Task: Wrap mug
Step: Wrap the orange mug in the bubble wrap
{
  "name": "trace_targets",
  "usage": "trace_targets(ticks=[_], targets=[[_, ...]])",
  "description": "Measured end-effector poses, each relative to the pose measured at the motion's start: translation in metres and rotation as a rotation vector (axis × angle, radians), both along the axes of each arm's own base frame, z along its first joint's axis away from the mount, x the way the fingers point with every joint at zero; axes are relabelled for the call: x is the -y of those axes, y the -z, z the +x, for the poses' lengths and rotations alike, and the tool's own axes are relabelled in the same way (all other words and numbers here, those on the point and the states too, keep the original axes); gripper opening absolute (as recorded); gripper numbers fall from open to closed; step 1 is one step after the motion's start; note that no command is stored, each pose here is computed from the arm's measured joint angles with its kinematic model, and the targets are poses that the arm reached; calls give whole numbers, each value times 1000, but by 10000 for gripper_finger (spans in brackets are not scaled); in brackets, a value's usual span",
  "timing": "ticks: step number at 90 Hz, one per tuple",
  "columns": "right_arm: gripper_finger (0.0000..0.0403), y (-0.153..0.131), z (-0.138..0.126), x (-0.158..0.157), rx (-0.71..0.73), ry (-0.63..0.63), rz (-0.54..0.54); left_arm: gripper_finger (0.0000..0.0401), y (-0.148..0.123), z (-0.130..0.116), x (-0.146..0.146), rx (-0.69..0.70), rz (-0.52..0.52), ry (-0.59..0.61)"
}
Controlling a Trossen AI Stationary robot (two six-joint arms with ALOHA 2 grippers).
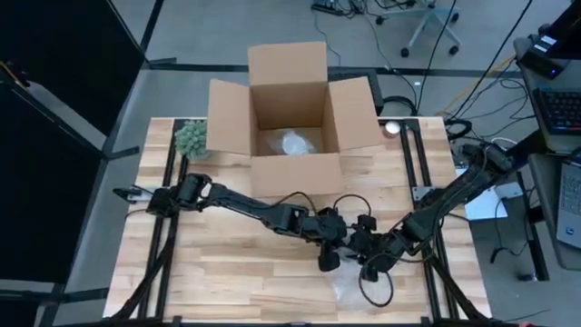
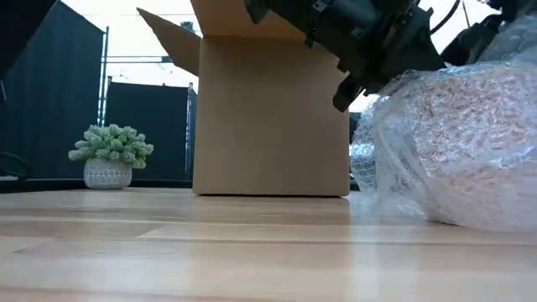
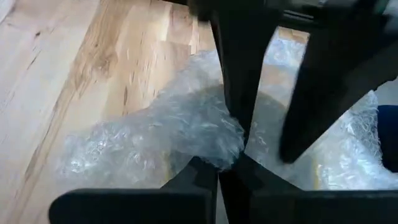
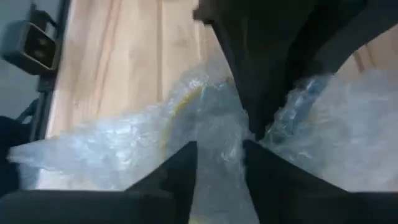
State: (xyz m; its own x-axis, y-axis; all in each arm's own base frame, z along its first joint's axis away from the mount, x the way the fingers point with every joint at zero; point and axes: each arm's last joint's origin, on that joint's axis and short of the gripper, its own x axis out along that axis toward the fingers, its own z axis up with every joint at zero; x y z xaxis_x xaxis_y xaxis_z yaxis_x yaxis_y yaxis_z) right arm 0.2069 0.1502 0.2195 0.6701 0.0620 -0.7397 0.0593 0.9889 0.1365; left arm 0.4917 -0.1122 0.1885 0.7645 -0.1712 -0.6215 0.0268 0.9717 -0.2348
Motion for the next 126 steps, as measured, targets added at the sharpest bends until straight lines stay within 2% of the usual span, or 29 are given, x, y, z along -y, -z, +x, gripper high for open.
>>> trace_targets(ticks=[24, 38, 48, 60, 77, 99, 111, 126], targets=[[218, -29, -17, 11, 91, -83, -22, 0, 0, 0, 0, -3, 1, 0], [234, -42, -31, 12, 70, -195, 108, 0, 1, 0, 0, -6, 2, 1], [235, -46, -44, 7, 25, -201, 219, 0, 1, 0, 0, -6, 2, 1], [232, -40, -58, -8, -45, -229, 231, 0, 1, -1, 0, -6, 3, 2], [231, -21, -57, -26, -11, -197, 55, 0, 1, -1, 0, -5, 6, 6], [231, 7, -31, -39, 50, -252, -210, 0, 1, -1, 0, -6, 5, 7], [231, 15, -18, -36, 46, -284, -290, 0, 1, -1, 0, -6, 4, 6], [231, 11, -11, -29, 51, -307, -337, 0, 1, -1, 0, -7, 4, 5]])
